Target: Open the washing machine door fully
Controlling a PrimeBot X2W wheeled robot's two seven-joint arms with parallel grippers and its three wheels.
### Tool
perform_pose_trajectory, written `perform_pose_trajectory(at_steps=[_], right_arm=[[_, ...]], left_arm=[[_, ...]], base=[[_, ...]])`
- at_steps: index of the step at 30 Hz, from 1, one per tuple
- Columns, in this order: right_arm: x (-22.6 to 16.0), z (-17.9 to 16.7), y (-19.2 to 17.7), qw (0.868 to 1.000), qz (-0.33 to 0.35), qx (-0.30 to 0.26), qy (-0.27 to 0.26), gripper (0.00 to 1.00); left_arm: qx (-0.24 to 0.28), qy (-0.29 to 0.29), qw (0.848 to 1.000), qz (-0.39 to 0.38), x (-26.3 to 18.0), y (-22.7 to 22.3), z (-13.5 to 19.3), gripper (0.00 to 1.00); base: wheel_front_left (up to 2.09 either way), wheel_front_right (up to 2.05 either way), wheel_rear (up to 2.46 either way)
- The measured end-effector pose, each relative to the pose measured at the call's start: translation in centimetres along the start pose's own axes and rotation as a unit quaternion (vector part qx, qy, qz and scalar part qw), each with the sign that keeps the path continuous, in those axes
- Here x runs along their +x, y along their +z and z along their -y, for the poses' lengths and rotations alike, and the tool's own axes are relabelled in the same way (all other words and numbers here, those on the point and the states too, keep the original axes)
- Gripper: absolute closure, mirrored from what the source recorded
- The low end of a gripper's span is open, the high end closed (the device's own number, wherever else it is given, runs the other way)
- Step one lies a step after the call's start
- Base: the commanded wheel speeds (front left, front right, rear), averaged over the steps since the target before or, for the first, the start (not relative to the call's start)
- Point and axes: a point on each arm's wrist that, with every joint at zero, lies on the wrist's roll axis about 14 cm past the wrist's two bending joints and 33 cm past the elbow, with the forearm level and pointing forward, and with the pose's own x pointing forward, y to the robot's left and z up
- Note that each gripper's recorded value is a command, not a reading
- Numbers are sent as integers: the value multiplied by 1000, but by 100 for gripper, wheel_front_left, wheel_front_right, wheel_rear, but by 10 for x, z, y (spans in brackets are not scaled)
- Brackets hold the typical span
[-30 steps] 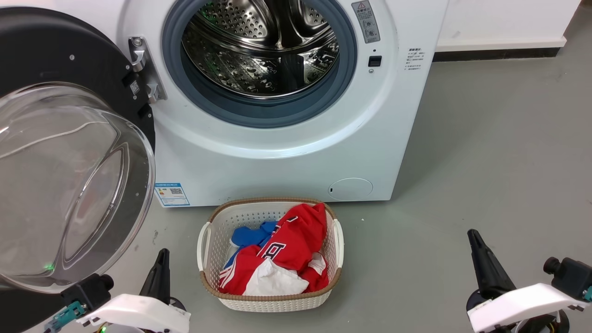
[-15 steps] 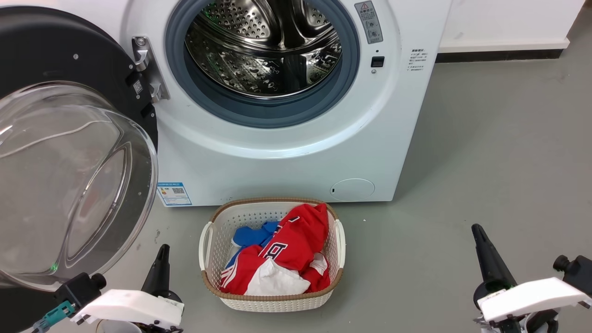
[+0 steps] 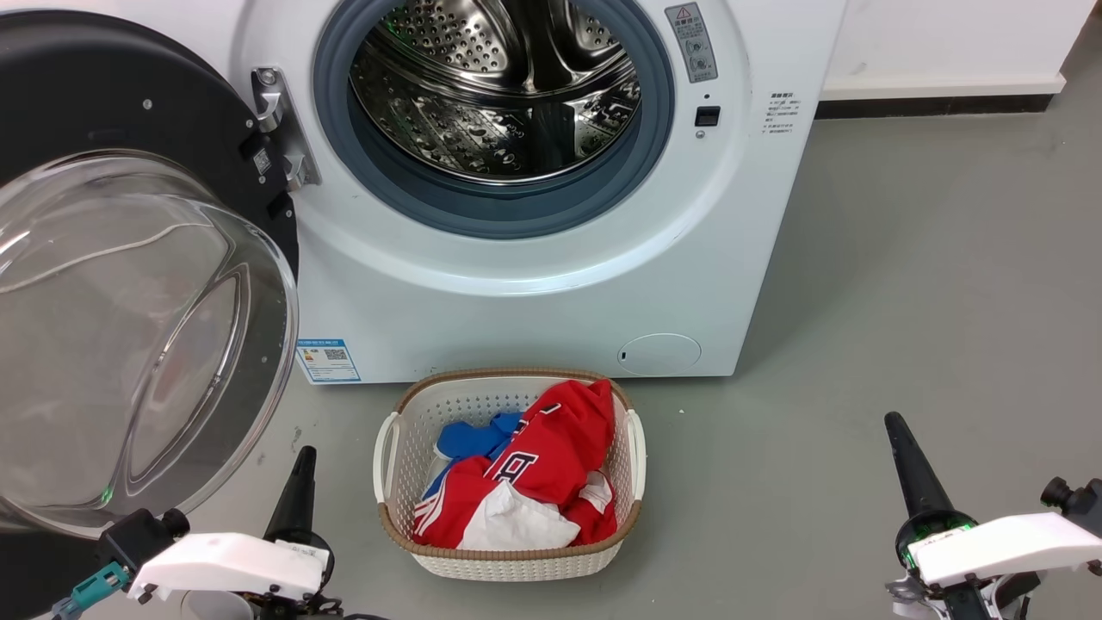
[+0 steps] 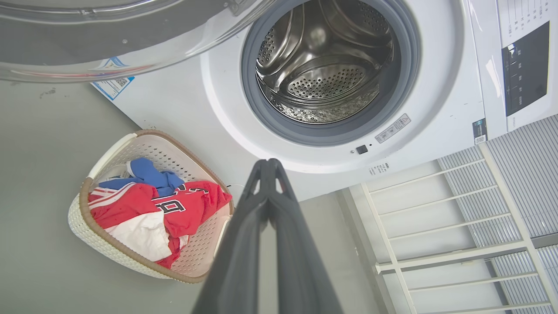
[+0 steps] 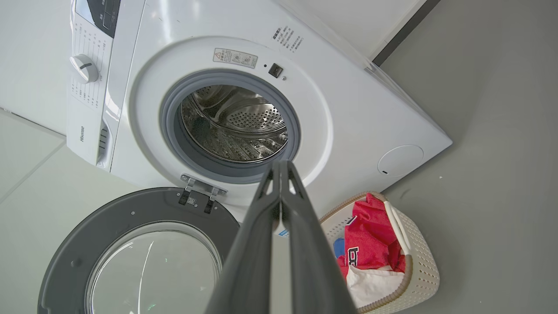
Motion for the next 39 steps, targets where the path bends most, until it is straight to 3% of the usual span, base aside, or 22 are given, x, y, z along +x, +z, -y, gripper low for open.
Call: perform_pose_trajectory(at_steps=[16,39], right_arm=[[5,2,3,996,4,84,-2,100],[12,3,8,981,13,191,0,100]], left_arm=[[-85,-11,996,5,3,5,3,100],[-191,-30,981,18,5,14,7,100]], base=[[0,0,0],[0,0,0]])
